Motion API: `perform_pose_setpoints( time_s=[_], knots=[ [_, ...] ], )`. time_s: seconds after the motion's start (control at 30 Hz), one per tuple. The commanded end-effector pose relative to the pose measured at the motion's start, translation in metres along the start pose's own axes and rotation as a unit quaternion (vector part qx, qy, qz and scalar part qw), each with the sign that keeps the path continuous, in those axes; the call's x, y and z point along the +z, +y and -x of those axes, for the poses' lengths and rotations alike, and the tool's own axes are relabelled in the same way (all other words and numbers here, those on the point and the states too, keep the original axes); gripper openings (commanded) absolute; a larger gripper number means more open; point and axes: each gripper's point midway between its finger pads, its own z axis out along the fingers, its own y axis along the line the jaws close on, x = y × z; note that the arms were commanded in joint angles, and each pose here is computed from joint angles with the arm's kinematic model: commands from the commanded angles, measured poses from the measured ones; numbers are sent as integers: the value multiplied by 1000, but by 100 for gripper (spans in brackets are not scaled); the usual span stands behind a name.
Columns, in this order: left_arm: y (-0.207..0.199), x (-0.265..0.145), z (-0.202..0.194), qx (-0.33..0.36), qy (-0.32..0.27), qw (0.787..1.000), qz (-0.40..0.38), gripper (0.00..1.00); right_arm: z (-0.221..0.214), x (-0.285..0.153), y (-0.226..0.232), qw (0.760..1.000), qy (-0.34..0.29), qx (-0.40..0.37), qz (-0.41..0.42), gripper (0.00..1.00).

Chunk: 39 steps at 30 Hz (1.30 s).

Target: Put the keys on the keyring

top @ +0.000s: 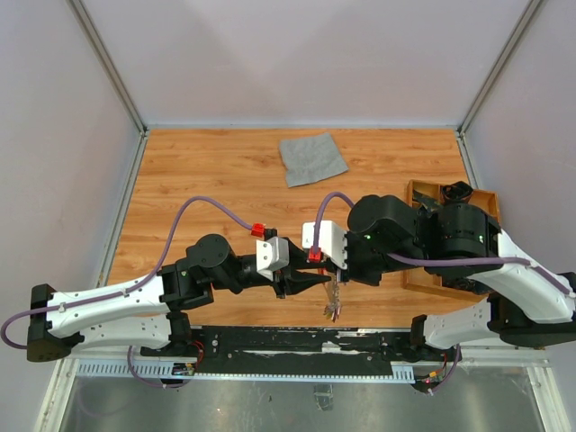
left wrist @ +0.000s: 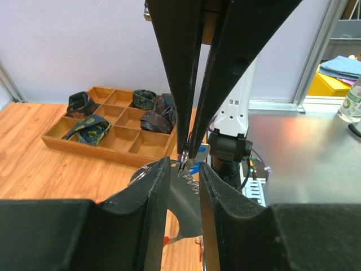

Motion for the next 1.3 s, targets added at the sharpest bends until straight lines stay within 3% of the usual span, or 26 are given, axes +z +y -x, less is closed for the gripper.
perform_pose_setpoints(
  time_s=[0.0,0.13,0.4,0.47,0.67,0.8,0.97,1.13,1.27],
  knots=[
    [-2,3,21,2,-29,1000,-3,32,7,3,-2,1000,-16,-5,1,1],
    [-2,4,20,2,-28,1000,-3,29,8,6,-1,1000,-19,-5,4,1],
    [-2,3,19,2,-26,1000,-2,1,11,7,-2,1000,-27,-5,2,1],
    [-1,3,18,1,-25,1000,-1,1,12,6,-3,999,-32,-3,-1,1],
    [3,-3,25,-3,-43,999,16,0,19,-5,-10,996,-80,22,-32,26],
    [6,-11,35,-7,-77,997,30,1,24,-7,-14,984,-152,70,-61,32],
    [6,-19,44,-13,-108,993,36,1,40,-22,-23,930,-312,170,-97,32],
    [6,-24,49,-16,-126,991,38,0,47,-45,-28,837,-466,272,-86,34],
    [6,-23,50,-17,-128,991,37,1,50,-43,-22,818,-496,286,-60,34]
  ],
)
